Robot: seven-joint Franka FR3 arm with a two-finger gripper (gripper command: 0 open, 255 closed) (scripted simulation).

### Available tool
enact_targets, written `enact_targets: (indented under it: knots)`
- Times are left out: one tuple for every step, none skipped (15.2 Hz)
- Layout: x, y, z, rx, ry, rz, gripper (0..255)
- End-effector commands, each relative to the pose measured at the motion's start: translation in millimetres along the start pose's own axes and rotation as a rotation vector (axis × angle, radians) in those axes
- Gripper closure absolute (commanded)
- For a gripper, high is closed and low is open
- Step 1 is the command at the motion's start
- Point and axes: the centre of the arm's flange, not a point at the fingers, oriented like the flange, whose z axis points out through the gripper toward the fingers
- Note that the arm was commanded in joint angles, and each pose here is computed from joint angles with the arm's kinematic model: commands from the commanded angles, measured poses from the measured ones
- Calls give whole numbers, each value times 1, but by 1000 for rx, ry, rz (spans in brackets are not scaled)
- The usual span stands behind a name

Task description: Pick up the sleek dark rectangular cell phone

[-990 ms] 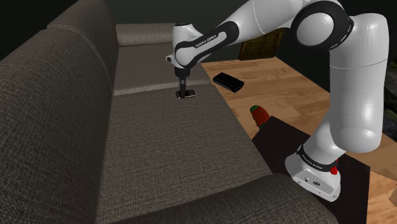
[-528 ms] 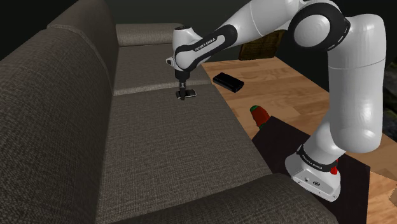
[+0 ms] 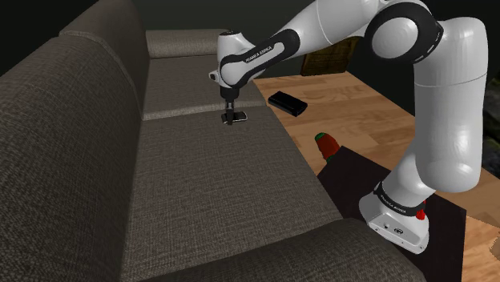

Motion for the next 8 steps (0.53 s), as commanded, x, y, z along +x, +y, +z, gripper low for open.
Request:
enact_targets:
  knots:
    - [0, 0, -9, 0, 0, 0, 255]
    - [0, 0, -14, 0, 0, 0, 255]
    - [0, 0, -19, 0, 0, 0, 255]
    - [0, 0, -24, 0, 0, 0, 255]
    - [0, 0, -30, 0, 0, 0, 255]
    - [0, 0, -35, 0, 0, 0, 255]
    - [0, 0, -40, 0, 0, 0, 255]
    - [0, 0, -46, 0, 0, 0, 255]
